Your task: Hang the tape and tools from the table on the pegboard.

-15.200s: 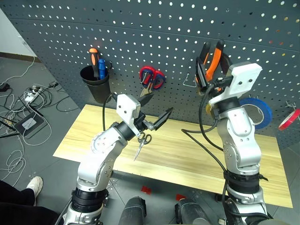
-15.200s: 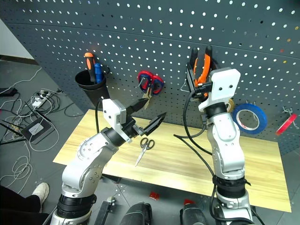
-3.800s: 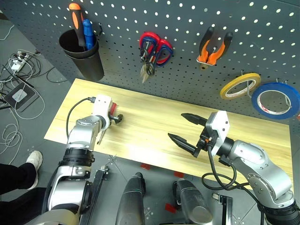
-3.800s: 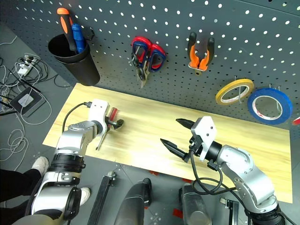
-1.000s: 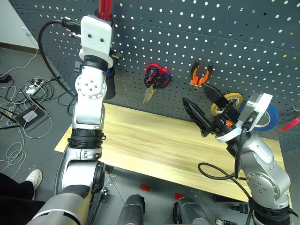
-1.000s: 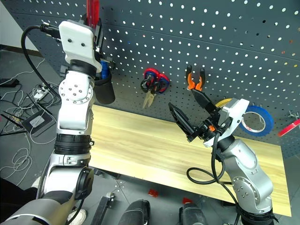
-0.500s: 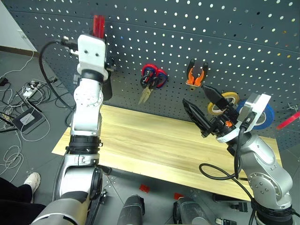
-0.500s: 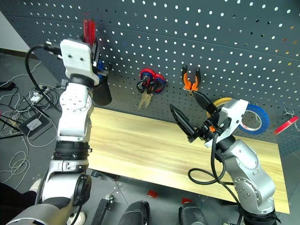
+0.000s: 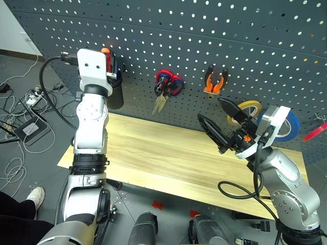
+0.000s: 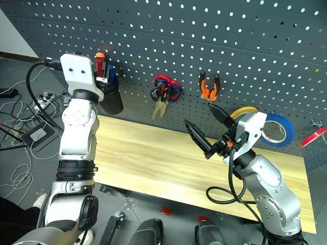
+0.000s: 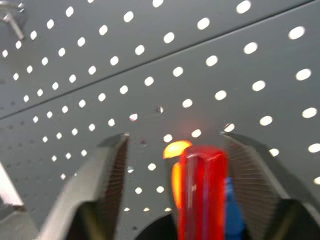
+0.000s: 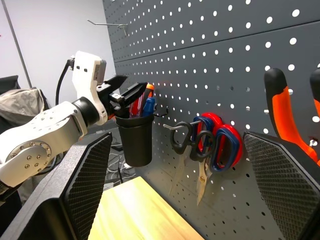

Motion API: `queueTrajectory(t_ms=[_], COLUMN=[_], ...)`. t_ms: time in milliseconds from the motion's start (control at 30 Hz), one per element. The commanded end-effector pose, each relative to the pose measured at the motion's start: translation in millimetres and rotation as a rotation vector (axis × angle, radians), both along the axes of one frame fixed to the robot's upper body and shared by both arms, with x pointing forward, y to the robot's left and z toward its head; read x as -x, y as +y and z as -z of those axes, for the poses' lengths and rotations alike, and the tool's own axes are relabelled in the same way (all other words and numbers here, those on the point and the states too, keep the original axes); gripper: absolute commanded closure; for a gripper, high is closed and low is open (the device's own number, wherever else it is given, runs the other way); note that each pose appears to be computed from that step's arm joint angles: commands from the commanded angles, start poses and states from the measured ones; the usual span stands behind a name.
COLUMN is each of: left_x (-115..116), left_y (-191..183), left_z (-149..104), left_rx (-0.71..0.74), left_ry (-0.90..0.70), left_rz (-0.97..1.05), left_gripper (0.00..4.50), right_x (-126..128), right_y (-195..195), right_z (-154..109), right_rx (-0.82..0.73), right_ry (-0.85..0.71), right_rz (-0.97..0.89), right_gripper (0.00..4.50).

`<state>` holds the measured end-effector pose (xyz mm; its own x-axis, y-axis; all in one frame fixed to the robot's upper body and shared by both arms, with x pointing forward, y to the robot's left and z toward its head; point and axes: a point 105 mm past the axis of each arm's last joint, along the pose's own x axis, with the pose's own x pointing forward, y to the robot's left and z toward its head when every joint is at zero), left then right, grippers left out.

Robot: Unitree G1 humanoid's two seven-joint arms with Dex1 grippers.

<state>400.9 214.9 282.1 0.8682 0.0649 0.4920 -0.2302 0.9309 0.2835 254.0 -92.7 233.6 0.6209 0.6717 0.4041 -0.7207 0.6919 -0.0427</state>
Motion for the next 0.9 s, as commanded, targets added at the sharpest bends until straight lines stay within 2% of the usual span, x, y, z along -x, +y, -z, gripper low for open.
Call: queueTrajectory(t_ms=[33, 133, 233, 467, 667, 767, 900], left_x=[9, 9, 13, 33, 40, 46, 55], left_y=[1, 2, -7, -26, -38, -47, -60], left_z=[-14, -14, -15, -24, -27, -20, 8], left_rx=[0.011, 0.01, 0.034, -0.046, -0.056, -0.045, -0.035], left_ry=[-0.059, -0.055, -0.064, -0.099, -0.109, -0.078, 0.026], left_rz=[-0.006, -0.007, 0.075, 0.18, 0.219, 0.262, 0.336], left_gripper=[0.03, 0.03, 0.03, 0.03, 0.03, 0.03, 0.03], right_x=[6, 6, 6, 9, 8, 10, 16], right_y=[-2, -3, -7, -15, -22, -24, -27], right_z=[-7, -7, -6, -3, 0, 1, 10], right_rx=[0.005, 0.011, 0.022, 0.055, 0.067, 0.075, 0.099], right_ry=[-0.042, -0.042, -0.043, -0.043, -0.044, -0.041, -0.009], right_rz=[0.005, 0.009, 0.022, 0.05, 0.089, 0.099, 0.123], right_gripper=[0.0, 0.0, 0.0, 0.0, 0.0, 0.0, 0.0])
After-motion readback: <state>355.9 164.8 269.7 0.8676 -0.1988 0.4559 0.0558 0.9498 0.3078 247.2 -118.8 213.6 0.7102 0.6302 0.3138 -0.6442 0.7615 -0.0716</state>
